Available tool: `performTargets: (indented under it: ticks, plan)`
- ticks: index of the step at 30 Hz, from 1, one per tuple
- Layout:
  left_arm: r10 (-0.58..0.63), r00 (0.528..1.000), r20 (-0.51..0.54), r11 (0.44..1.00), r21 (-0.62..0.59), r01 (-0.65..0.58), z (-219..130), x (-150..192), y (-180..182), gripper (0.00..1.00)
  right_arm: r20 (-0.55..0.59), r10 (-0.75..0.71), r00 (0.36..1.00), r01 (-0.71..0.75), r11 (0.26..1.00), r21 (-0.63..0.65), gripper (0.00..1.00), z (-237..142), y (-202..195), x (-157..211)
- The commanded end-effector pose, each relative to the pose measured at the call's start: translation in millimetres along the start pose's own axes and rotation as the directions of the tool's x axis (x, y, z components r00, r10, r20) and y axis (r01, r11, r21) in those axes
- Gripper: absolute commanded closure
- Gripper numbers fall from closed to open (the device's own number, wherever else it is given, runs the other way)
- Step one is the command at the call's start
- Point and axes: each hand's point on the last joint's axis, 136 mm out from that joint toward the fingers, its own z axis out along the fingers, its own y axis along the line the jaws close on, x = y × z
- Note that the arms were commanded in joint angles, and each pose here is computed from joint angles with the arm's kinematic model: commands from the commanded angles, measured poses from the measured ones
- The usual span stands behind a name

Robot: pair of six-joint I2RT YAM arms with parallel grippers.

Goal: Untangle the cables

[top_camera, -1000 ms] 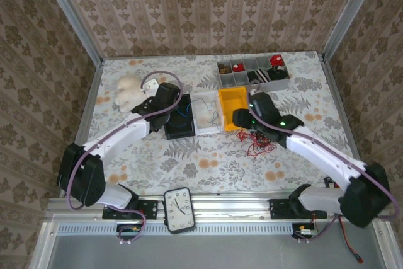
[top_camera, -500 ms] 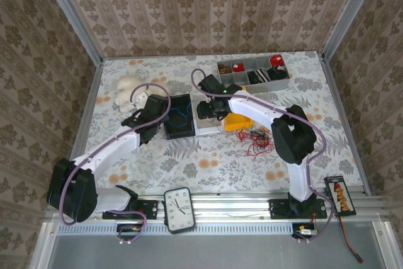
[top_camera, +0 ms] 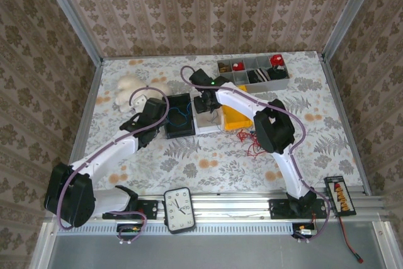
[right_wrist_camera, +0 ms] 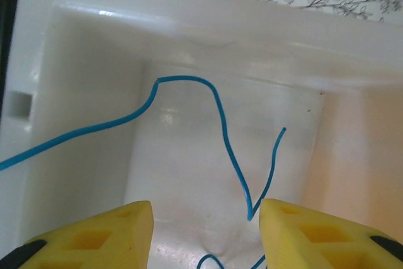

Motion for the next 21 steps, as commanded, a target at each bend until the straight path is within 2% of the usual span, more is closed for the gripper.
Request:
performTargets:
  ticks: [1, 4, 8, 10, 14, 17, 21]
  plan:
    - [0.017, 1.000, 0.014, 1.000, 0.016, -0.017, -1, -8, -9, 0.51, -0.039, -0.034, 0.999, 0.037, 0.996, 0.083, 0.54, 19, -15, 8]
    - [0.020, 1.000, 0.008, 1.000, 0.018, -0.020, 1, -7, -11, 0.51, -0.021, -0.028, 0.999, 0.029, 0.996, 0.082, 0.59, 26, -13, 6]
    - [0.022, 1.000, -0.001, 1.000, 0.023, -0.022, 4, -4, -12, 0.51, 0.023, -0.047, 0.999, 0.043, 0.989, 0.144, 0.61, 29, -14, 2]
    - [0.023, 1.000, -0.005, 0.999, 0.023, -0.023, 5, -3, -13, 0.51, 0.042, -0.045, 0.998, 0.038, 0.986, 0.164, 0.74, 28, -15, 1]
    - [0.026, 1.000, -0.011, 0.999, 0.029, -0.026, 6, -2, -15, 0.51, 0.088, 0.007, 0.996, -0.022, 0.985, 0.171, 0.90, 15, -19, -2]
    - [0.031, 0.999, -0.012, 0.999, 0.035, -0.031, 6, -2, -17, 0.51, 0.129, 0.033, 0.991, -0.055, 0.984, 0.169, 0.98, 2, -22, -7]
    - [0.024, 1.000, -0.007, 0.999, 0.045, -0.023, 4, -4, -18, 0.51, 0.183, 0.072, 0.981, -0.099, 0.985, 0.144, 1.00, -20, -22, -14]
